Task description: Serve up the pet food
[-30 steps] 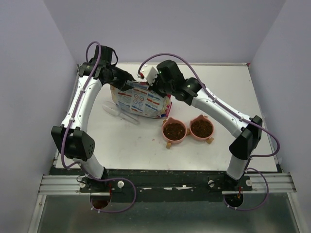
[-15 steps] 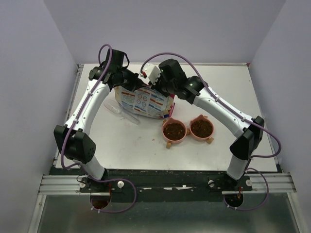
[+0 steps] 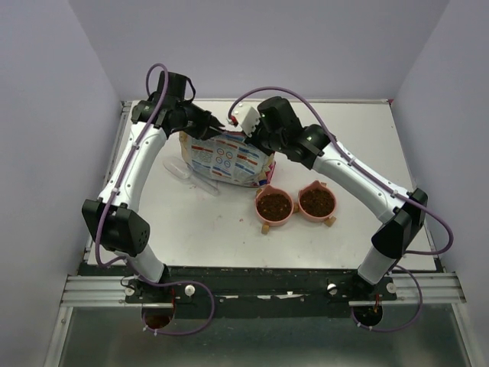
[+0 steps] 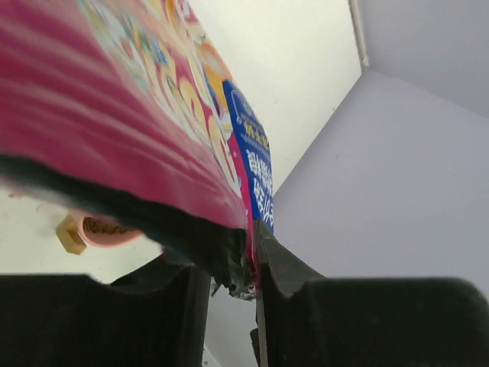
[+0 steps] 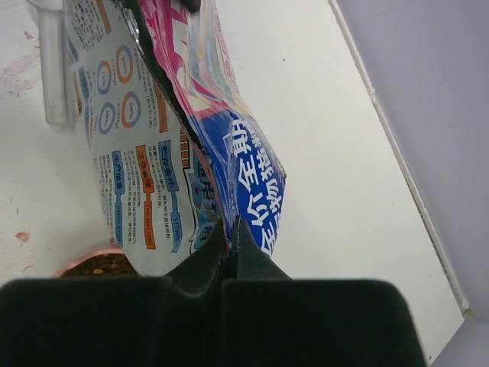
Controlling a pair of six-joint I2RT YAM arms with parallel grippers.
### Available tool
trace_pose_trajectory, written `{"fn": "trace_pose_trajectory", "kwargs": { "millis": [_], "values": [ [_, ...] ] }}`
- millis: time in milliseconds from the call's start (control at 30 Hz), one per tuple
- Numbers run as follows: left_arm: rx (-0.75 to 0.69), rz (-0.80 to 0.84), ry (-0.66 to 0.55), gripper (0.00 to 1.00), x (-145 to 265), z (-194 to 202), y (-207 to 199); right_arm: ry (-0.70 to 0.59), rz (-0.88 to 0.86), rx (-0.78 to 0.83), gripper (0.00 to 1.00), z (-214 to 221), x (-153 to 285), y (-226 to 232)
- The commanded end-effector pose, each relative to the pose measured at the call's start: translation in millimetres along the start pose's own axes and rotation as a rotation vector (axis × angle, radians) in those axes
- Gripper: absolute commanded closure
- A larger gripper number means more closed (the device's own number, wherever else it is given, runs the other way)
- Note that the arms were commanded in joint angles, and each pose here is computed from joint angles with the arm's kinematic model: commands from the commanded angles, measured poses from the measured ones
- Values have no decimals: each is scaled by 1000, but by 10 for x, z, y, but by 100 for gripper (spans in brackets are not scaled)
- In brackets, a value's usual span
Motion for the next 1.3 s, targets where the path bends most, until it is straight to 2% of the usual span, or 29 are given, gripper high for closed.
{"fn": "trace_pose_trajectory", "kwargs": {
  "millis": [0,200,267,333,400,467,533,667,933,1100,1133,1200,1267],
  "values": [
    [-25,-17,-134,63,261,-361,108,55,65,0,100,116,176,-191],
    [-10,-43,-207,63,325,-707,312,21,20,-19,100,10,105,-149],
    [-13,-49,-233,65,364,-778,347,20,16,-20,100,-16,88,-145],
    [-31,-49,-262,71,416,-819,340,23,19,-17,99,-26,64,-133],
    [-50,-51,-285,83,456,-834,325,25,15,-6,89,-40,29,-105],
    [-50,-54,-288,96,437,-850,337,14,5,5,75,-102,-23,-37],
    [-38,-57,-268,100,398,-836,351,-28,-6,16,65,-248,-117,66],
    [-15,-66,-260,100,399,-823,361,-97,8,53,47,-566,-452,374],
    [34,-105,-249,100,487,-792,347,-219,52,54,41,-976,-790,600],
    [68,-129,-212,100,501,-718,391,-206,118,125,43,-993,-940,770],
    [70,-138,-214,100,508,-715,400,-197,144,133,48,-975,-964,767],
    [67,-149,-226,100,523,-729,407,-160,193,154,78,-904,-983,744],
    [65,-164,-239,100,539,-751,402,-117,237,186,100,-826,-925,683]
  ]
}}
Point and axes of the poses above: each gripper's point midway between its finger pads, its own x axis back along the fingers, its own y axis along the line the jaws close on, z = x × y, the point moved 7 cm from there along x, back along the fingers, and after that the axes turned 11 degrees about -x, right-handed, at the moved point
